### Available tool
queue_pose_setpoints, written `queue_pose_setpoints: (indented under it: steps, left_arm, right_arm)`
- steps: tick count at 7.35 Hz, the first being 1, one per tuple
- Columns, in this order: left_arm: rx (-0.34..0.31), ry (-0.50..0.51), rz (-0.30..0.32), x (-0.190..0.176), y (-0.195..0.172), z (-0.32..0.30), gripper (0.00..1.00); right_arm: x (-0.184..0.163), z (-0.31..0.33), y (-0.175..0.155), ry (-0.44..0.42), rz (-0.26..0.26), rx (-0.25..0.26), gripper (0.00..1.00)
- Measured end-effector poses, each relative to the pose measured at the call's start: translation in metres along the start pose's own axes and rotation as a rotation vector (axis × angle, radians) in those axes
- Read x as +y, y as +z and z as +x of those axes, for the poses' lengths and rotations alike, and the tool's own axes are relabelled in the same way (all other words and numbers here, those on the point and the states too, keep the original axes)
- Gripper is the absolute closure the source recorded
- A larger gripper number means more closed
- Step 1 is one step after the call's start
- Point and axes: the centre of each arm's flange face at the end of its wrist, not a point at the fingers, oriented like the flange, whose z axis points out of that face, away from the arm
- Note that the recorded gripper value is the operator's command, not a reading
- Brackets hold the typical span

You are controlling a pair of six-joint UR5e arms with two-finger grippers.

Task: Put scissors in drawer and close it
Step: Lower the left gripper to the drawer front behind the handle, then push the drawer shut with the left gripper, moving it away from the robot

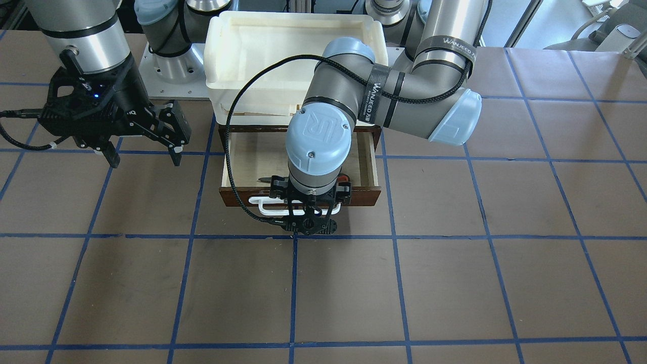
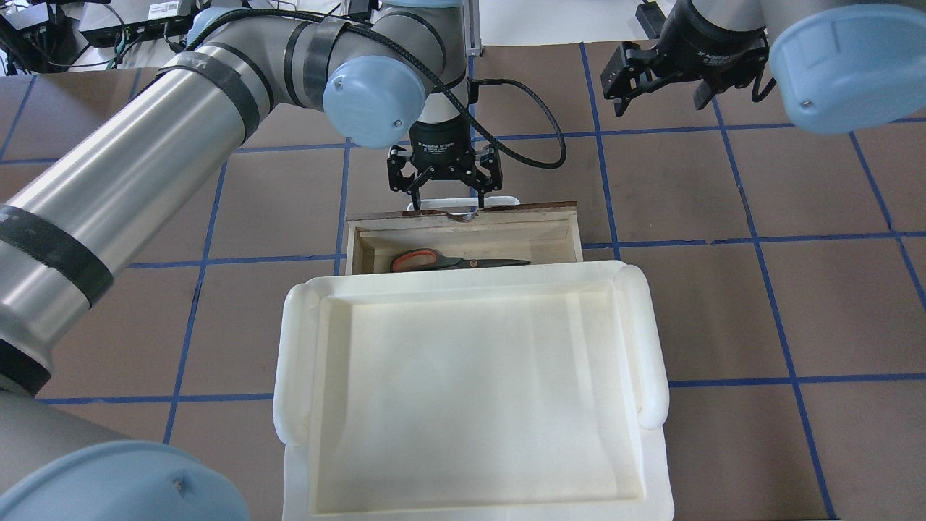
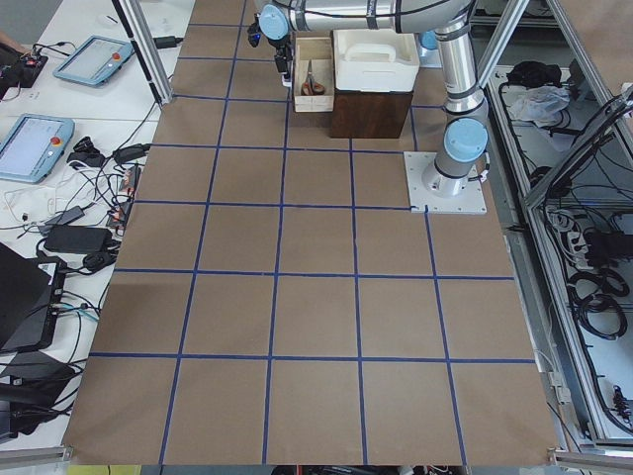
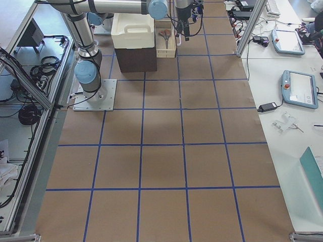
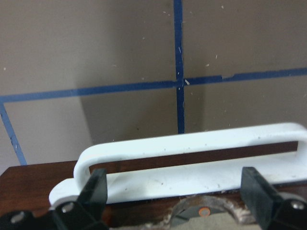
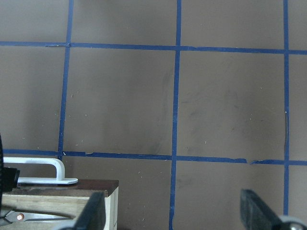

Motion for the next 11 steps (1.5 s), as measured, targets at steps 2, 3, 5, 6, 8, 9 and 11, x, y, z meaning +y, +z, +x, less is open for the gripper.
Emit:
queue_pose_setpoints:
  steps: [2,3,5,6,8,9,11]
  left_arm:
    - [-0.005,-0.002,-0.017,0.002,0.001,-0.001,0.0]
    - [-0.008,-0.003,-0.027,0.004,0.002,-0.001,0.0]
    - [-0.015,-0.006,-0.062,0.011,0.007,-0.003,0.0]
    - [-0.021,-0.008,-0.089,0.018,0.009,-0.005,0.0]
    - [-0.031,-0.016,-0.133,0.027,0.012,-0.007,0.0]
    - [-0.035,-0.02,-0.153,0.031,0.014,-0.007,0.0]
    - [-0.039,-0.022,-0.192,0.04,0.016,-0.006,0.0]
  right_arm:
    - [0.002,0.0,0.002,-0.001,-0.012,-0.002,0.0]
    - [0.003,0.0,0.002,-0.002,-0.013,-0.002,0.0]
    - [0.002,0.0,0.005,-0.002,-0.018,-0.004,0.0]
    - [0.002,0.0,0.006,-0.001,-0.019,-0.004,0.0]
    - [0.001,0.0,0.007,-0.003,-0.021,-0.003,0.0]
    - [0.002,0.0,0.006,-0.002,-0.022,-0.002,0.0]
    - [0.003,0.001,0.004,0.0,-0.02,0.001,0.0]
